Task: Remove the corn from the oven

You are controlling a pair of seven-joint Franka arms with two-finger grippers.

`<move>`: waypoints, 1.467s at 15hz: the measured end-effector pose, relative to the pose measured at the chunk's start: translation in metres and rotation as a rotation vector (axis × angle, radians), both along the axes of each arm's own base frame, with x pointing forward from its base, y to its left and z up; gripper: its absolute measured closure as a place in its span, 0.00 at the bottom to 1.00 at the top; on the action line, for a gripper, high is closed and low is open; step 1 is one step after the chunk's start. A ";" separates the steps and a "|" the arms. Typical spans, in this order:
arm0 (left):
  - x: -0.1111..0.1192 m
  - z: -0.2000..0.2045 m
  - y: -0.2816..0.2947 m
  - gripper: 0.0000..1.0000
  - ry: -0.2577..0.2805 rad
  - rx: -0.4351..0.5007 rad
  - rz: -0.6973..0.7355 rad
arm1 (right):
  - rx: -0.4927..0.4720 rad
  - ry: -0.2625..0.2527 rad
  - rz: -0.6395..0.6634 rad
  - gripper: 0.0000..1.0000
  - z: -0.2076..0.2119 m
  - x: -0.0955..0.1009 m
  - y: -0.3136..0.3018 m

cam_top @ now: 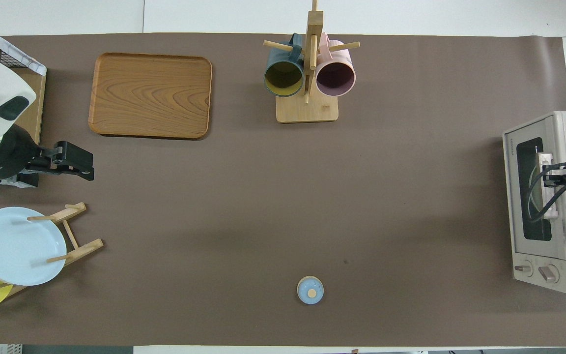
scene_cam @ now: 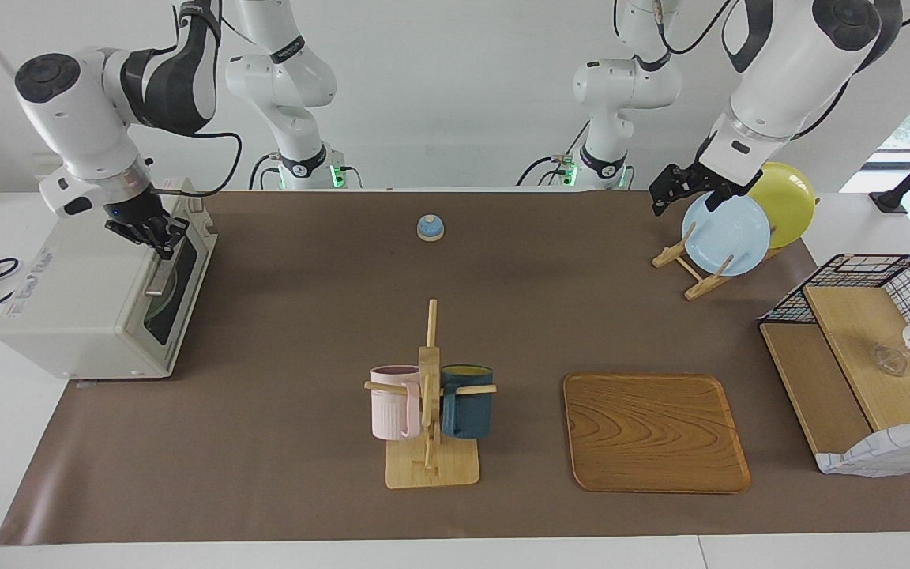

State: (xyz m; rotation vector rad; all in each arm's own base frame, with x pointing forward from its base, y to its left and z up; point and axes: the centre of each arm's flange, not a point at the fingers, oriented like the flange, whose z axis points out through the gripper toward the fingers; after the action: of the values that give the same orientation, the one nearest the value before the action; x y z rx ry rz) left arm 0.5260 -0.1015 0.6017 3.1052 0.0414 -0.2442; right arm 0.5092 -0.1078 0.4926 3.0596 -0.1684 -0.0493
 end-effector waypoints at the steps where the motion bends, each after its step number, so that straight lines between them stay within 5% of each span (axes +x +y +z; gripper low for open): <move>1: 0.000 0.000 0.000 0.00 0.000 0.000 0.000 | 0.000 0.001 0.000 0.99 0.000 0.000 0.000; 22: 0.000 0.000 0.000 0.00 0.000 0.000 0.000 | -0.007 0.014 0.017 0.99 -0.023 -0.004 0.000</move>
State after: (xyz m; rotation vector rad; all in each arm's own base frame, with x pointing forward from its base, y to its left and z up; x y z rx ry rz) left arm 0.5260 -0.1014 0.6017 3.1052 0.0415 -0.2442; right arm 0.5055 -0.1077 0.4699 3.0529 -0.1408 -0.0685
